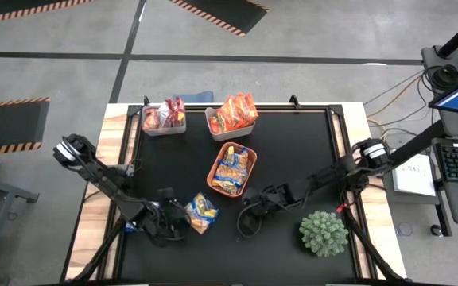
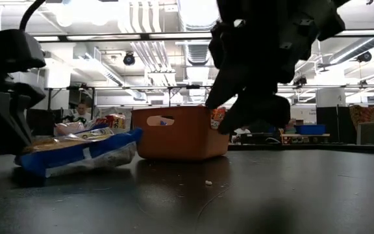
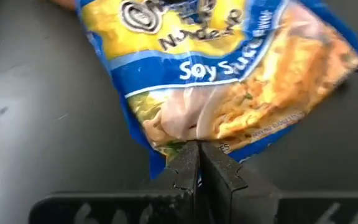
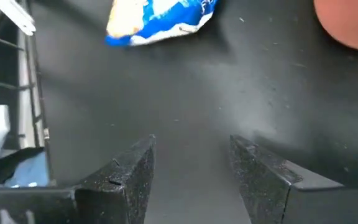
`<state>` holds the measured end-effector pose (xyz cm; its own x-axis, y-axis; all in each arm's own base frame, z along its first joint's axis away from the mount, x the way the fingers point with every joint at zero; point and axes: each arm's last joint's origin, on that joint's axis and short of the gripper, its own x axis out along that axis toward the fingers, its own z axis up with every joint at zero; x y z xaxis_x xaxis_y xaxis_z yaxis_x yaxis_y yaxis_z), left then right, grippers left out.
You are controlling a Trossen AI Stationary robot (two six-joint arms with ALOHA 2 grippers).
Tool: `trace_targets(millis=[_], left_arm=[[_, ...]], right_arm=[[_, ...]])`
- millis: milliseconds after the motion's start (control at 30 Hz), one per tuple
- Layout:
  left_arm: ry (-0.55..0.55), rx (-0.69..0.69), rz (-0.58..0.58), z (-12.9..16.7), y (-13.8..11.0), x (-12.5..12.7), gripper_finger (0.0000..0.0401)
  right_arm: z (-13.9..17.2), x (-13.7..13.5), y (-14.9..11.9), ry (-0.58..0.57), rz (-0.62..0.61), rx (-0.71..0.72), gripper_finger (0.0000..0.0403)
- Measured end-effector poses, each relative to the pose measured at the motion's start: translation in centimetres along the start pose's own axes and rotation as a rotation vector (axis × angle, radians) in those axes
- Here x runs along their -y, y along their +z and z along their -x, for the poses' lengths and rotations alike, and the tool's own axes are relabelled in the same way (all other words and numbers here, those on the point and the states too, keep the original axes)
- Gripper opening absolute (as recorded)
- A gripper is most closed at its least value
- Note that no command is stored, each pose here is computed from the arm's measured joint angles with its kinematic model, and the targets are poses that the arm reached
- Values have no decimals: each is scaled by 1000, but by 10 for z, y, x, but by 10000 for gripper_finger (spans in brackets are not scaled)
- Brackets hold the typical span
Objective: Sort Maruchan noodles
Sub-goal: Put the blue bag into the orange bin
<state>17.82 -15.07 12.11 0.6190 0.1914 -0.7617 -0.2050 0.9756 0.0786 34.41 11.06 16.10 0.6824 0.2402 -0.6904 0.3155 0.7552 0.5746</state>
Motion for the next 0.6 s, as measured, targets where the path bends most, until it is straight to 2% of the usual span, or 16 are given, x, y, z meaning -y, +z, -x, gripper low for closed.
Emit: trace_targets(millis=[200,300,600], left_arm=[[-99,117,102,-16,4,17,0],[-103,182,119,-26,10,29,0],[-78,235,-6,-47,29,62,0]], right_arm=[[-8,-1,-4,-37,-17,19,192],[-7,-4,-4,-52,-20,60,192],[-7,-2,-3,-84,-21,90,192]])
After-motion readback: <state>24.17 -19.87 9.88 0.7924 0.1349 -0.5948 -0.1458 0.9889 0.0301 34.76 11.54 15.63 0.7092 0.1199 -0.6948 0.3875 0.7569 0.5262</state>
